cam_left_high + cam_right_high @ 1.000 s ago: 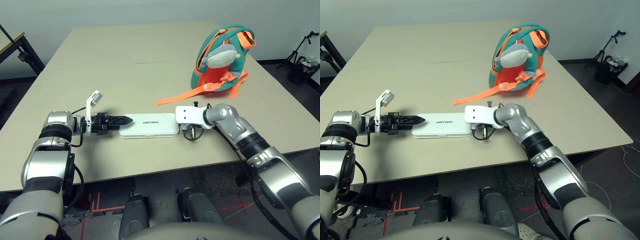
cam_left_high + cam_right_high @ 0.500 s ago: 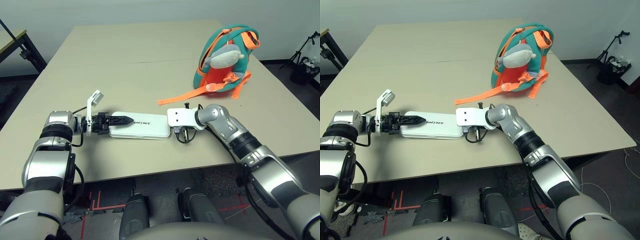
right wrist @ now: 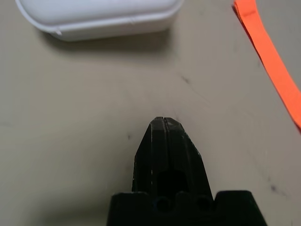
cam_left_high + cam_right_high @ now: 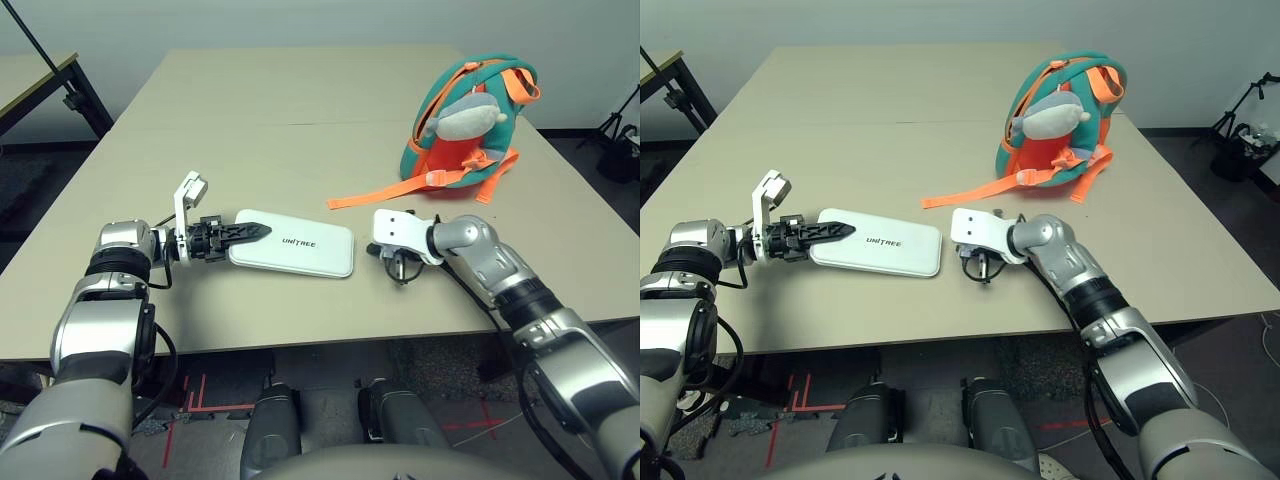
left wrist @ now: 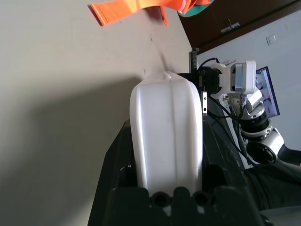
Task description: Put the pencil case into the backpack and zip it.
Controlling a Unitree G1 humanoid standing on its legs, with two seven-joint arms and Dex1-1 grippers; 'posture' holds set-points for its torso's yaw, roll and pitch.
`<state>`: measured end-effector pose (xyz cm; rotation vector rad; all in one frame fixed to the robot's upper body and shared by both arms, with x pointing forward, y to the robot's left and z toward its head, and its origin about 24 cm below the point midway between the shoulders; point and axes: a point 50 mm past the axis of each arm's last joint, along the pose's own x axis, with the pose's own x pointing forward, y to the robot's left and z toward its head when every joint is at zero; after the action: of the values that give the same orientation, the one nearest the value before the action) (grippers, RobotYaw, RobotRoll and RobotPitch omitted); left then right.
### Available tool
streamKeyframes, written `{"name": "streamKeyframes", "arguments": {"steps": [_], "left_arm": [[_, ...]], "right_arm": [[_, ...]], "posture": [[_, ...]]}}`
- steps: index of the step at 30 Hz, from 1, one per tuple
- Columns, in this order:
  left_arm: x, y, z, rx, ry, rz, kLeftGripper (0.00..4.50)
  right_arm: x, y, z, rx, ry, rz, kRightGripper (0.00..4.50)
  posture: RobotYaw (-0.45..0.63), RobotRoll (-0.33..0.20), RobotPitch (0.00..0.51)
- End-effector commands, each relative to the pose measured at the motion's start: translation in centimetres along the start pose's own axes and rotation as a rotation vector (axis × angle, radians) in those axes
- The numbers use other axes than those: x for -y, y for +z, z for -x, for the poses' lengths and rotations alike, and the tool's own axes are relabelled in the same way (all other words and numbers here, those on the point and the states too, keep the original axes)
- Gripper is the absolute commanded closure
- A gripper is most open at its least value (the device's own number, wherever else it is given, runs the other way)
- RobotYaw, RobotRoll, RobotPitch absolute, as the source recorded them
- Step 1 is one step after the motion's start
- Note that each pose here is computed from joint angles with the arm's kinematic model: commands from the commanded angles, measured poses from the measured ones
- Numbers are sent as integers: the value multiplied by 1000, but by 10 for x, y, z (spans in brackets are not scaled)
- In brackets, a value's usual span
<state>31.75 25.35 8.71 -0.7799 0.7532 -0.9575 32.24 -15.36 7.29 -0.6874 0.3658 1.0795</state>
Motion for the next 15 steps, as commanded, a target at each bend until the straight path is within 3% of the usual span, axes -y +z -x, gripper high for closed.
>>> {"name": "streamKeyframes", "arguments": {"steps": [1, 3, 6, 15], "left_arm": [[6, 12, 5, 43, 39, -48, 3057], [8, 15, 6, 68, 26, -59, 3062], [11, 18, 6, 92, 13, -72, 3063], [22, 30, 6, 201, -36, -124, 3090]], "right_arm": [[8, -9, 16, 23, -86, -101, 4500], [10, -17, 27, 29, -132, -167, 4500], [14, -24, 39, 41, -197, -238, 3864], [37, -42, 88, 144, -503, -468, 452]], "posture": [[-164, 0, 14], [-163, 0, 15], [-159, 0, 15], [-156, 0, 14]]}}
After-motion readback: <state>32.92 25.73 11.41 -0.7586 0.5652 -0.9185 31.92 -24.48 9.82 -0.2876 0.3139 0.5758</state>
